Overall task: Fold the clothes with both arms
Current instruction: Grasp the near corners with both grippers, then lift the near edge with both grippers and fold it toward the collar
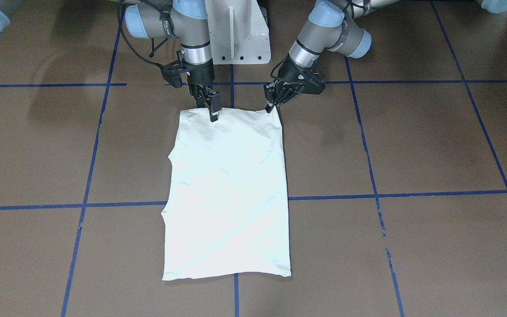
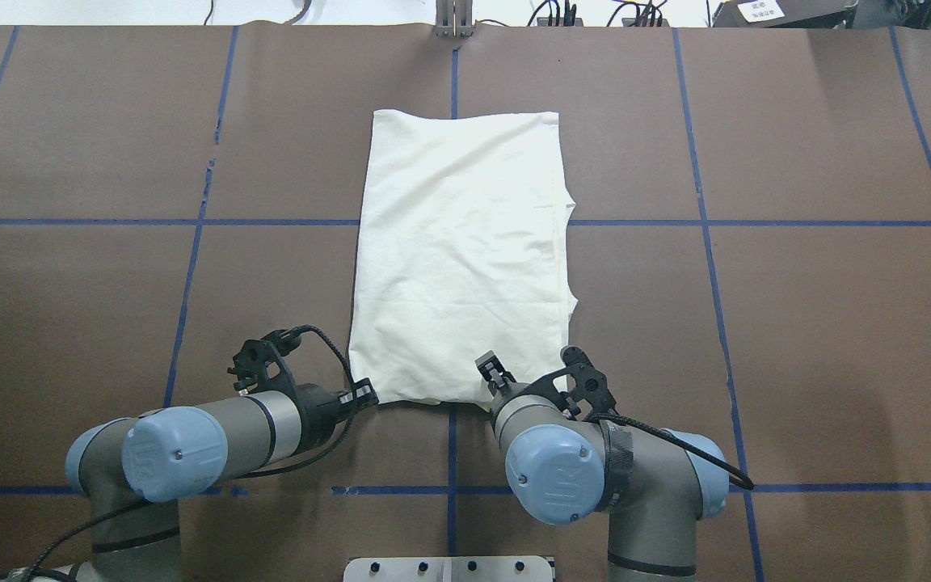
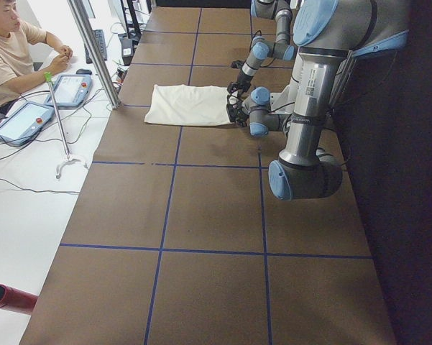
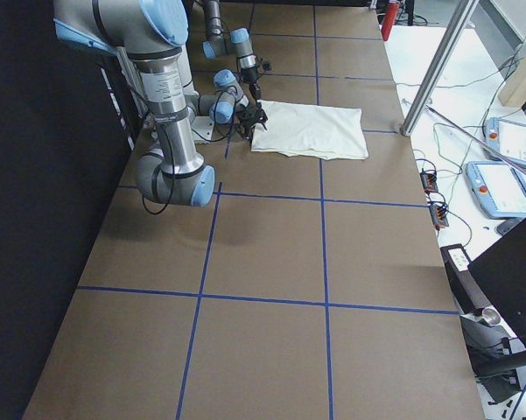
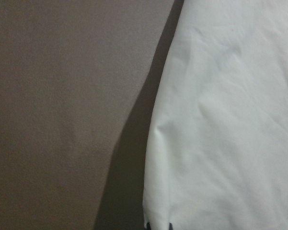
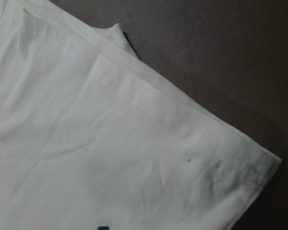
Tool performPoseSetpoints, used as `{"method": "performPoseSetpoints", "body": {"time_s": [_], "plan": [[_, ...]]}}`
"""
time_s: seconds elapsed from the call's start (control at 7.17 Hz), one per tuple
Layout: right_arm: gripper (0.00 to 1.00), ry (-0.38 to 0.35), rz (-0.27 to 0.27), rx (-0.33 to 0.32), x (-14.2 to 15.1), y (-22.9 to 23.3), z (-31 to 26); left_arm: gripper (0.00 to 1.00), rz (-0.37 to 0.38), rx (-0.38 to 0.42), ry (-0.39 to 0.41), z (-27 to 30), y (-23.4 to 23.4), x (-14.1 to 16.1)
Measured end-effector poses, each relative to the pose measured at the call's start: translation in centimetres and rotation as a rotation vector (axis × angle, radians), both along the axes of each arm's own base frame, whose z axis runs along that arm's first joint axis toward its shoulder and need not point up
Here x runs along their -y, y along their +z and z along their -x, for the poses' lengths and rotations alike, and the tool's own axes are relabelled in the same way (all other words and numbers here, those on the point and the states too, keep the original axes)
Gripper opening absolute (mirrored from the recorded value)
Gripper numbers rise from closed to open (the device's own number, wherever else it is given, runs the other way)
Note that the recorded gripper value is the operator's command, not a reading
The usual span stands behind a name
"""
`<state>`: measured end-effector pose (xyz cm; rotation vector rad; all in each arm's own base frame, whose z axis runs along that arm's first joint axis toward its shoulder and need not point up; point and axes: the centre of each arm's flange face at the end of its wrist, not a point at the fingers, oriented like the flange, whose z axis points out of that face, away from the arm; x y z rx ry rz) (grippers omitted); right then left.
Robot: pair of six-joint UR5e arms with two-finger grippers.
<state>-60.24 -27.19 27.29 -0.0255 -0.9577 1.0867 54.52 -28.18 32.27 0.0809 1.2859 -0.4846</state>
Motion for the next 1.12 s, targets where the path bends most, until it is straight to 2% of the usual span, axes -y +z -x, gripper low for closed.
{"method": "performPoseSetpoints", "body": {"time_s": [0.14,1.12], "plan": [[0.0,0.011,0.007,0.007,0.01,-0.05,0.06,0.0,0.0,0.0,0.0,0.0,0.01,0.0],[0.0,0.044,0.014,0.024,0.28,-0.54,0.07,0.0,-0.002,-0.001,0.0,-0.01,-0.06,0.0]]}}
